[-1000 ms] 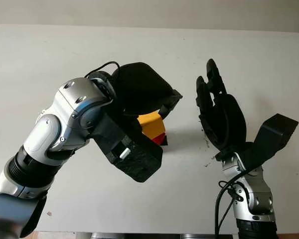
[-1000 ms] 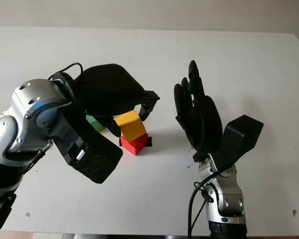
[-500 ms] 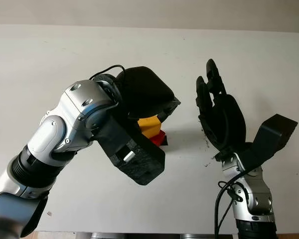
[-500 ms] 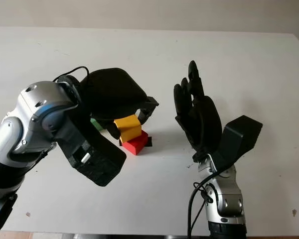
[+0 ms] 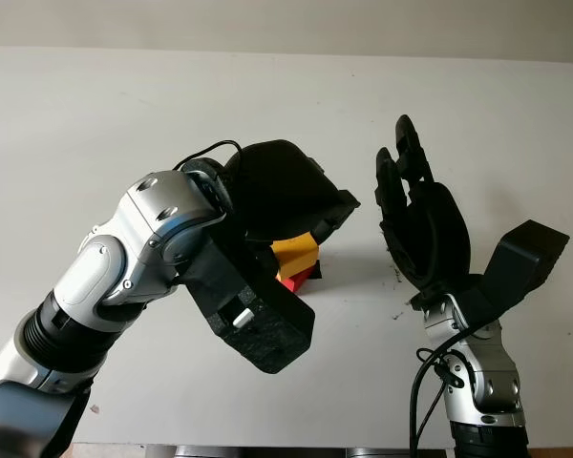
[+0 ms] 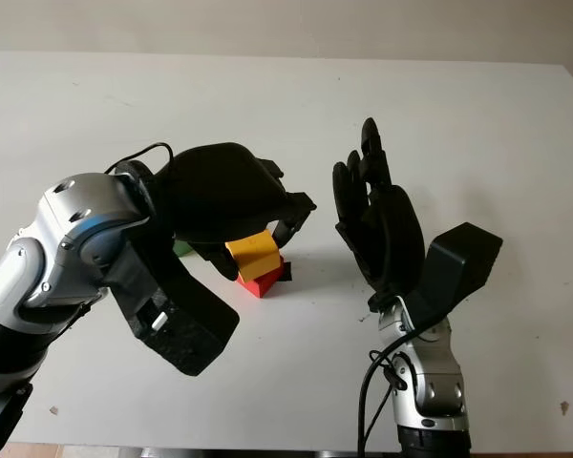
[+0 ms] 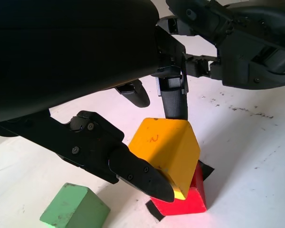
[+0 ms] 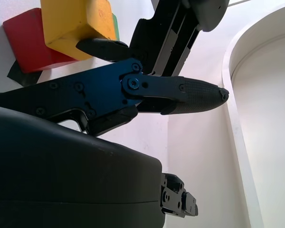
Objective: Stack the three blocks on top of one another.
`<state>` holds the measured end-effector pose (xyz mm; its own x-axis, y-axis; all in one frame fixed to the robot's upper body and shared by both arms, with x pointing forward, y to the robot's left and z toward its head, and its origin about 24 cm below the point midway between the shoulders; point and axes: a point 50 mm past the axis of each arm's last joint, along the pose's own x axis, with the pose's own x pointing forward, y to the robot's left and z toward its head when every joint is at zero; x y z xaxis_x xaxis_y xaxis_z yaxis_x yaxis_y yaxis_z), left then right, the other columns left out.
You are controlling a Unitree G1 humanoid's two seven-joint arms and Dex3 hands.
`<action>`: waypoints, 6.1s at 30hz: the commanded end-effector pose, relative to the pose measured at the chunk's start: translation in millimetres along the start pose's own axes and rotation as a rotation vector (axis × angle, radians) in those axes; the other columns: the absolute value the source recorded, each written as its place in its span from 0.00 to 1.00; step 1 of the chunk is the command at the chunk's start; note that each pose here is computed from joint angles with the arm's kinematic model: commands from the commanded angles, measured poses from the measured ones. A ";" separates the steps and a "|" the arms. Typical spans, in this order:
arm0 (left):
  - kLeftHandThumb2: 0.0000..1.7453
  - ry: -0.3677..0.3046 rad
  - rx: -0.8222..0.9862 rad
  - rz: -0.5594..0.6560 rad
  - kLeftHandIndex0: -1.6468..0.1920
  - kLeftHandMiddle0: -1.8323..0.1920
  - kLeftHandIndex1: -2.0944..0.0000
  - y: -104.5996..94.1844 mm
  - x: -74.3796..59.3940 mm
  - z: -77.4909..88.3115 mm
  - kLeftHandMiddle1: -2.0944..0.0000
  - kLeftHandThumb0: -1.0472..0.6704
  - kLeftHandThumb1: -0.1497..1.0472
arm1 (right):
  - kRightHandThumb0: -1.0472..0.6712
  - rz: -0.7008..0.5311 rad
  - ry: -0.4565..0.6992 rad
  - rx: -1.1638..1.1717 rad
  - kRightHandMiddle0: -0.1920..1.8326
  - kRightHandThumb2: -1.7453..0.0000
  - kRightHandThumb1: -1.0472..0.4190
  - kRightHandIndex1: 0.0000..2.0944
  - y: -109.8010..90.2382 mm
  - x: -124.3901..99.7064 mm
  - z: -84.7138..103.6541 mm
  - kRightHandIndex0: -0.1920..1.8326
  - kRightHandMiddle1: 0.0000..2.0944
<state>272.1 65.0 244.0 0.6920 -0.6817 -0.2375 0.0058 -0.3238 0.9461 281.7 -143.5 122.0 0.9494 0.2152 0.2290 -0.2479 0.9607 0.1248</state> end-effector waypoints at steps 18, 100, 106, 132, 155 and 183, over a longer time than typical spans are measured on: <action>0.03 0.068 0.173 -0.044 0.85 0.92 0.91 -7.7 2.1 -2.4 0.98 0.26 0.88 | 0.17 -0.008 -0.002 0.012 0.00 0.75 0.00 0.00 -1.8 -3.3 -2.6 0.00 0.01; 0.03 0.149 0.086 0.065 0.74 0.92 0.96 -40.6 -60.9 -125.4 0.97 0.37 0.78 | 0.19 -0.004 0.008 0.001 0.00 0.74 0.00 0.00 -15.6 -1.0 3.3 0.00 0.00; 0.03 0.091 0.170 0.071 0.72 0.91 0.96 -35.3 -51.7 -126.2 0.97 0.34 0.80 | 0.19 -0.003 0.012 0.003 0.00 0.74 0.00 0.00 -15.1 -1.7 1.7 0.00 0.00; 0.03 0.032 0.221 0.007 0.65 0.91 0.96 -59.7 -29.5 -119.8 0.97 0.30 0.80 | 0.20 -0.009 0.017 0.001 0.00 0.73 0.00 0.00 -14.9 -6.6 1.2 0.00 0.00; 0.03 0.013 0.156 0.087 0.66 0.80 0.46 -66.7 -23.8 -125.0 0.97 0.34 0.92 | 0.19 -0.007 0.012 -0.001 0.00 0.74 0.00 0.00 -15.2 -3.8 1.8 0.00 0.00; 0.03 0.149 -0.188 -0.035 0.71 0.75 0.39 15.0 -41.5 -141.6 0.98 0.40 0.97 | 0.19 -0.010 0.017 0.028 0.00 0.75 0.00 0.00 -10.9 -2.1 -2.0 0.00 0.00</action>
<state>348.6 184.8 284.4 0.7874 -0.5460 -0.2861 0.1883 -0.2288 0.9551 283.4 -154.0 118.2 0.9567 0.2087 0.2031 -0.2418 0.9579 0.1548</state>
